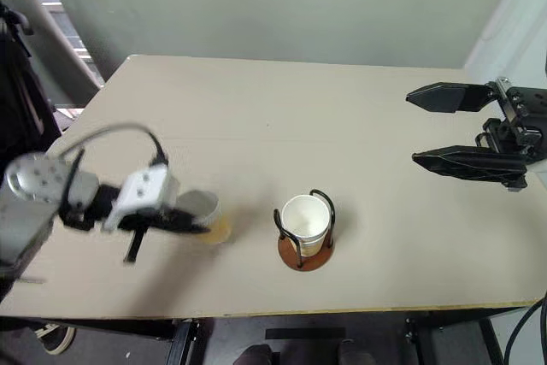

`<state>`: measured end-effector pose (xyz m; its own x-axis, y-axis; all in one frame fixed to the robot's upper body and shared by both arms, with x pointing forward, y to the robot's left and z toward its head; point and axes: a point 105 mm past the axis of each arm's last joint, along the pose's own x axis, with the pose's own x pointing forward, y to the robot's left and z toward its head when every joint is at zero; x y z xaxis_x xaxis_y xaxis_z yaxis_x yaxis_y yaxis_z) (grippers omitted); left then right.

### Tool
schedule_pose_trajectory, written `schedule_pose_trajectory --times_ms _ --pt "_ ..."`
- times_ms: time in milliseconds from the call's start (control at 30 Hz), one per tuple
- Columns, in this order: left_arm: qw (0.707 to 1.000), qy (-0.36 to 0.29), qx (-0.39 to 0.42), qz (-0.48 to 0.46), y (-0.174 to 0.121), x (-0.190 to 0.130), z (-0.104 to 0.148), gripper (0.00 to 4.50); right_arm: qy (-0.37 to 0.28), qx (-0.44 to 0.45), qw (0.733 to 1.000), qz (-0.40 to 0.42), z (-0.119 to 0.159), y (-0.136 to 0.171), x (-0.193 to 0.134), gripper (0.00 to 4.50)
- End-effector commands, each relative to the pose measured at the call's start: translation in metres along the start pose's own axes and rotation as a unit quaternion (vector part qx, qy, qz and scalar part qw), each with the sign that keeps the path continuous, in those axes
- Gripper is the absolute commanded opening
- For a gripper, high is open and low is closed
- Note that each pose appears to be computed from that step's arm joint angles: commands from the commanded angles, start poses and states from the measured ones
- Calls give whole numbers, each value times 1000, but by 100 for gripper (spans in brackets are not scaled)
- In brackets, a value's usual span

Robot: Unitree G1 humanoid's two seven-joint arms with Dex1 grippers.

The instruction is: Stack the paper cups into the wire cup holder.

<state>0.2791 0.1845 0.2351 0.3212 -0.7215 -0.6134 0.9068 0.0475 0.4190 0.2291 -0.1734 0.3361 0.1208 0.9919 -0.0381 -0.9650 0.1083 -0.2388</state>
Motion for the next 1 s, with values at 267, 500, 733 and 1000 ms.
schedule_pose_trajectory --times_ms 267,500,733,1000 --pt "972 -154 161 -78 34 34 99 3 14 -40 999 -5 10 2 -2 450" --pt "947 -193 198 -162 22 64 120 3 31 -45 998 -12 4 6 3 450" --pt "935 -194 218 -200 9 63 123 3 53 -45 997 -33 0 8 -4 450" --pt "929 -192 225 -221 3 66 121 3 163 -33 981 -97 -29 2 -39 450"
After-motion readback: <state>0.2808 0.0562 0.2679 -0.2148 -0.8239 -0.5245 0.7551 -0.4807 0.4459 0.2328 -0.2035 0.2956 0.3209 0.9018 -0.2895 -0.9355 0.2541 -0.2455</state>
